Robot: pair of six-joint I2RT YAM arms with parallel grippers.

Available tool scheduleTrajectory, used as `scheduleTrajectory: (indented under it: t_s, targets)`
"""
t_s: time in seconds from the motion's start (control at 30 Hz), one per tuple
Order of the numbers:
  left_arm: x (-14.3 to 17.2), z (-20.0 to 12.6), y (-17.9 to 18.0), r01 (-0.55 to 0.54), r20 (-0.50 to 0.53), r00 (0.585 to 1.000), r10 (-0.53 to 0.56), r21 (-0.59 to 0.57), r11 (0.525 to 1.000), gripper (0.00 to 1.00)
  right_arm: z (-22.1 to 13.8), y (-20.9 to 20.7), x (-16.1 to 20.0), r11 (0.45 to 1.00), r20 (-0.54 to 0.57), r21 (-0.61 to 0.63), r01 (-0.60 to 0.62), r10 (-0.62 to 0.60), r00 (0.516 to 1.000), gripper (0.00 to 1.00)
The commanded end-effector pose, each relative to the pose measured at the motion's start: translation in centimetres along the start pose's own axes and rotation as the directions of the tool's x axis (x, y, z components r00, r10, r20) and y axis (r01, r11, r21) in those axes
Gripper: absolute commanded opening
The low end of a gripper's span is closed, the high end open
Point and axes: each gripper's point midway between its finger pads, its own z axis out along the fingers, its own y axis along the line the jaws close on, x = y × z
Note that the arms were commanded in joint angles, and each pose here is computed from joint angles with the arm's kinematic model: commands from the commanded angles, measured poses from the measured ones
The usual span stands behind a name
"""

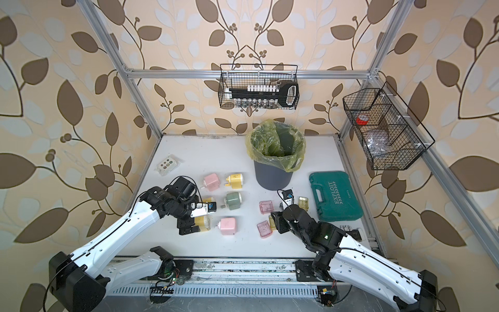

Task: Take out the pencil sharpener tray and clean the shavings
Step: Adjust the container at the center of the board, then pick up the pencil sharpener from the center of the board.

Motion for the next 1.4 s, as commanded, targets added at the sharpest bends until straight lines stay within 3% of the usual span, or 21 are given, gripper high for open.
scheduleTrajectory:
  t_s: [0.0,0.4,0.77,1.1,1.23,1.37]
  targets:
    - [0.0,1.2,0.1,-0.031,0.000,1.000,0.031,0.020,0.999,0.94,-0.2,-0.1,0.2,0.999,-0.002,-0.010,0.035,-0.035,0.999,0.54]
    - [0.9,2.8,-0.4,0.003,-0.051,0.999,0.001,0.086,0.996,0.85,0.3,0.1,0.3,0.997,-0.020,-0.043,0.062,-0.063,0.998,0.58]
    - [2.6,6.3,-0.2,-0.027,-0.051,0.998,0.027,-0.008,1.000,0.80,0.6,0.5,0.6,0.996,-0.032,-0.068,0.063,-0.065,0.997,0.59]
    - [2.0,6.3,-0.1,-0.007,-0.017,1.000,0.007,-0.012,1.000,0.62,0.5,0.4,0.5,0.996,-0.026,-0.064,0.068,-0.070,0.997,0.60]
    - [1.7,5.4,-0.5,0.011,-0.005,1.000,-0.011,-0.005,1.000,0.45,0.3,0.3,0.3,0.996,-0.014,-0.064,0.065,-0.066,0.998,0.61]
    - [1.0,4.2,-0.7,0.054,0.009,0.999,-0.053,-0.010,0.999,0.21,0.5,0.5,0.2,0.994,-0.016,-0.071,0.084,-0.086,0.996,0.62]
